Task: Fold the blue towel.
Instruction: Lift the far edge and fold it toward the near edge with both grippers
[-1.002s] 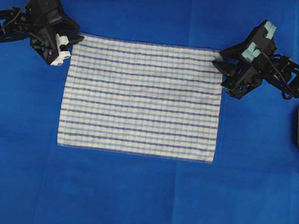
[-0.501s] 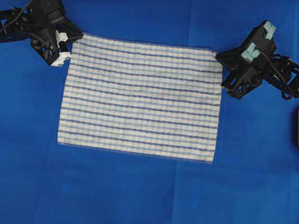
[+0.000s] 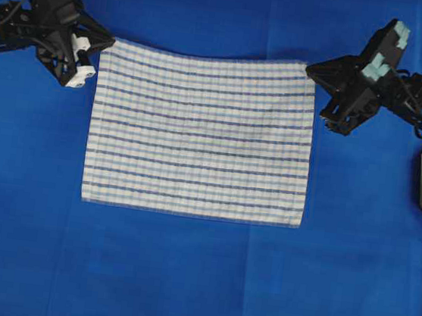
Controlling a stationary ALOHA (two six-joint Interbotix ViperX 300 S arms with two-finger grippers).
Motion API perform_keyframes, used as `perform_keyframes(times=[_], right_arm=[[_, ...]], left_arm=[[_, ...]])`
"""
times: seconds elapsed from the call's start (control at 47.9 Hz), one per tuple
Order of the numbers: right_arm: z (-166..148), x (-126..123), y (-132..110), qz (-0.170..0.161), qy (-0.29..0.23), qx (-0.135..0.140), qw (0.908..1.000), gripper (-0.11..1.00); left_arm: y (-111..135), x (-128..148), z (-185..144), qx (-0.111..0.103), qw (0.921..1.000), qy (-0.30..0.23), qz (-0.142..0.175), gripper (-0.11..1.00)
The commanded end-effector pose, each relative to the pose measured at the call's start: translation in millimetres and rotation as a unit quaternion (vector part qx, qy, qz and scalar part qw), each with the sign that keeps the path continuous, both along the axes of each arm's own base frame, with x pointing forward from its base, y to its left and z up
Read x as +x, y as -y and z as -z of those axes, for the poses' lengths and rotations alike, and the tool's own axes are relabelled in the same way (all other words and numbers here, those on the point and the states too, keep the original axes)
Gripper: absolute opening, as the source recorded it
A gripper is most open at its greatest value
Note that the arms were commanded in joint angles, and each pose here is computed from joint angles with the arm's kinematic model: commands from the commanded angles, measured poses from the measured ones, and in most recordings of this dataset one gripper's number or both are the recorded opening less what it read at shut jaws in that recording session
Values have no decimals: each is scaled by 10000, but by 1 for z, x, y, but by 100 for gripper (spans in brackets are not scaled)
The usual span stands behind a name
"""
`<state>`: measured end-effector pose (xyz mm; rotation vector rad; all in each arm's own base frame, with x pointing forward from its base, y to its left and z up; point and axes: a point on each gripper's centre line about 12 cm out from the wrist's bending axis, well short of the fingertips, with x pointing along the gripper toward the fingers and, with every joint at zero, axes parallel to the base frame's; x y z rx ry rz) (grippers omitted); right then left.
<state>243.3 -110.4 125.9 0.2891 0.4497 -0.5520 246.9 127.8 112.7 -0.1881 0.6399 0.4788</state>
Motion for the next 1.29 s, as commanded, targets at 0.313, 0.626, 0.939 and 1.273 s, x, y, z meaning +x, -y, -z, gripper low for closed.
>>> perform_keyframes(times=[0.313, 0.626, 0.939, 1.273], right_arm=[[-20, -2, -9, -191, 223, -73, 9995, 24], [-30, 0, -38, -596, 426, 99, 9973, 24], [-39, -4, -74, -1037, 735, 383, 9911, 24], [-38, -3, -113, -1537, 778, 792, 9819, 24]], left_arm=[[15, 0, -32, 148, 9989, 380, 232, 8], [41, 2, -35, 103, 9967, 483, 647, 8], [87, -1, -45, -150, 9878, 852, 1291, 8], [125, -10, -49, -352, 9748, 1053, 1933, 8]])
